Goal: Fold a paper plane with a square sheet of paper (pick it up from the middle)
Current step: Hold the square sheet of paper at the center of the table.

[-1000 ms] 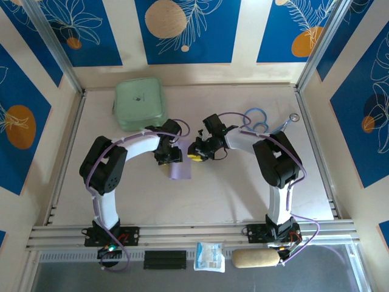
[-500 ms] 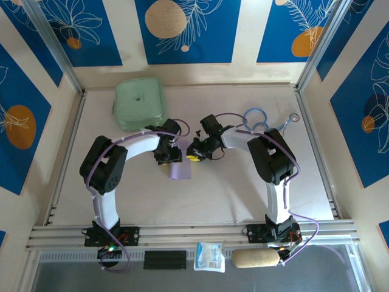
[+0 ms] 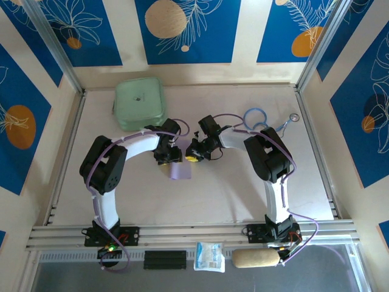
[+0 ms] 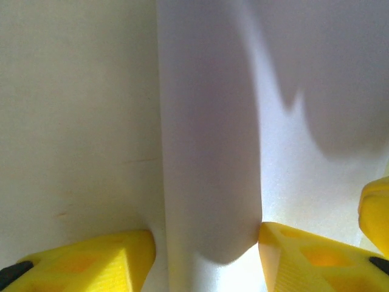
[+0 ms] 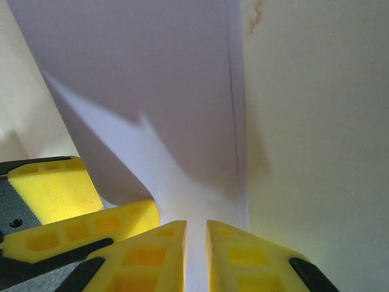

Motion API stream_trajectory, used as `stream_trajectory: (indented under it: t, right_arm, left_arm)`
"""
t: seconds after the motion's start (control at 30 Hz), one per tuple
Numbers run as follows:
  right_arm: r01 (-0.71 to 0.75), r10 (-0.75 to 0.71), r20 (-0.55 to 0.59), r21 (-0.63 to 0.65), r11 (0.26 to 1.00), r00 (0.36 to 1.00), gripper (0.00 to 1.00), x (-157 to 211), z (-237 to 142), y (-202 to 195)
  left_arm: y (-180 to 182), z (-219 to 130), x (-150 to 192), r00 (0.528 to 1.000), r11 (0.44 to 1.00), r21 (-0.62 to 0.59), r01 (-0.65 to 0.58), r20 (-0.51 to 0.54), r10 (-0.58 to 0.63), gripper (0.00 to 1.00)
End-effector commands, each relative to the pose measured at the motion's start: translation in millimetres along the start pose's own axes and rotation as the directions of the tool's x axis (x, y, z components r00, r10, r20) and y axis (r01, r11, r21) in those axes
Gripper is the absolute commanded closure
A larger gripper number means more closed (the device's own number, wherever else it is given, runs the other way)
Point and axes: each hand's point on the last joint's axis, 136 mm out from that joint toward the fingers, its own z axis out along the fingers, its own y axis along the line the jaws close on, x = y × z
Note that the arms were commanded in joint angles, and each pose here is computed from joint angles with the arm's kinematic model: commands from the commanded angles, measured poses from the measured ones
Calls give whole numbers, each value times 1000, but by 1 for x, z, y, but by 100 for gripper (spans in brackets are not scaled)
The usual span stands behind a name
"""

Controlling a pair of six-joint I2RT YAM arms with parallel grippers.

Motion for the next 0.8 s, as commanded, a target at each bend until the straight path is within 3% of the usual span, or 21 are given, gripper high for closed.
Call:
stream_trajectory:
  t: [0.0,0.33,0.77]
  right_arm:
    - [20,-21,-24,-25,999,1000,82,2,0,8]
    - [42,-41,23,-41,998,999,82,-4,-11,14]
    - [14,-13,-16,34,999,1000,84,2,6,-11]
  left_arm:
    - [18,42,27,993,999,-39,3,-120,-8,45]
    - [17,42,27,993,999,-31,-10,-121,7,44]
    - [18,43,27,992,999,-32,-6,-124,2,44]
